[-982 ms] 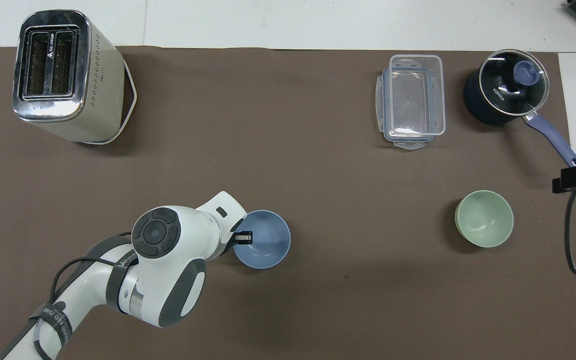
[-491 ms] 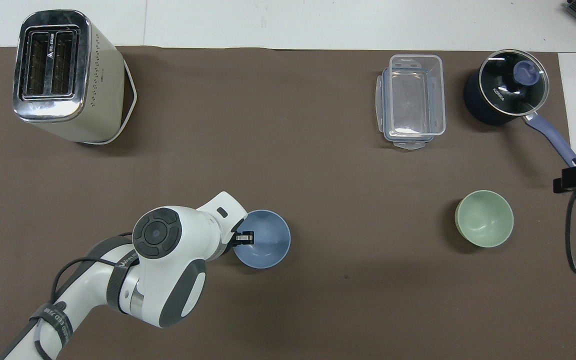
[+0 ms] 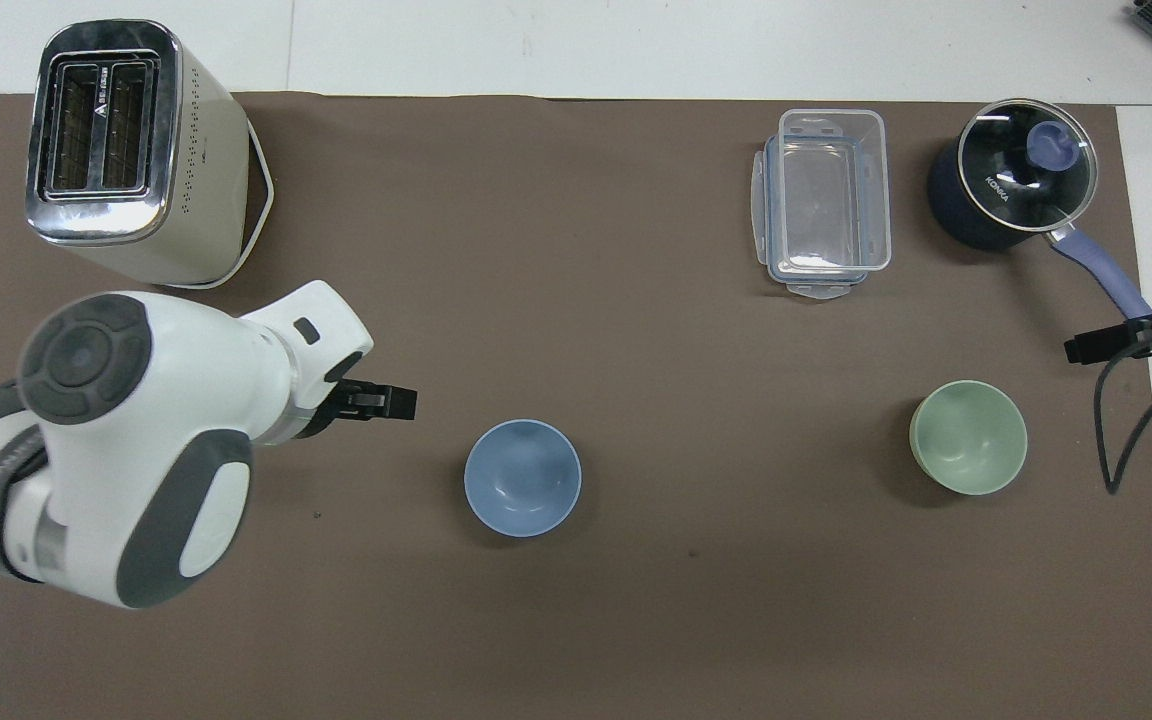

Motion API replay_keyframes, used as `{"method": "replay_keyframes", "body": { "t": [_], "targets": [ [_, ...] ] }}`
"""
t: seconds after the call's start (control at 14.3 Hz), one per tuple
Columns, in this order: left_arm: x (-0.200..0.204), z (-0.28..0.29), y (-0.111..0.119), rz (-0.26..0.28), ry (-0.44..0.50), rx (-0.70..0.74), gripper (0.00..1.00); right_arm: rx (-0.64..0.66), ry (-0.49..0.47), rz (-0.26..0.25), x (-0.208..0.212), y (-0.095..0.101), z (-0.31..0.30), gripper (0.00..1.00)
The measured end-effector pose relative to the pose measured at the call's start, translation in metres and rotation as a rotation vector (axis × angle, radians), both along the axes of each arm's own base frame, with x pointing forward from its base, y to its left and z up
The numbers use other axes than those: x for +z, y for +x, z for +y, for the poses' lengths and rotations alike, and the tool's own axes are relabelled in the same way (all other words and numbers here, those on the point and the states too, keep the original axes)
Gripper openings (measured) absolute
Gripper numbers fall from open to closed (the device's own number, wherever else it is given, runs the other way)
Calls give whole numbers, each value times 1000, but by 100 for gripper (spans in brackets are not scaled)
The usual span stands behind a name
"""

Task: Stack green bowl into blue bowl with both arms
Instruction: 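Open the left gripper and withdraw while the right gripper reaches the green bowl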

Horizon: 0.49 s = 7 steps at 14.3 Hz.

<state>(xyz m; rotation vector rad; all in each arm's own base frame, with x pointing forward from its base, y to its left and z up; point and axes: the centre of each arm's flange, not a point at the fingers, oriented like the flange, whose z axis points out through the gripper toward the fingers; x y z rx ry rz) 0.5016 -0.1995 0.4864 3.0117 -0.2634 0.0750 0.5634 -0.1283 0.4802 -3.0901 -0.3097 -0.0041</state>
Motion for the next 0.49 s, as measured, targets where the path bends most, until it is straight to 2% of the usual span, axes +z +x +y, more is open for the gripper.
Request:
{"method": "replay_keyframes", "body": {
  "t": [0.14,0.28,0.49],
  "targets": [
    [34,23,13,-32,1,-15,100,21,30,17,-44,-2,-6,100],
    [67,46,24,-57,1,-17,100,28,36,35,-67,-8,-2,100],
    [127,101,40,-115,4,-25,100,51,27,11,-98,-17,-2,100]
  ]
}}
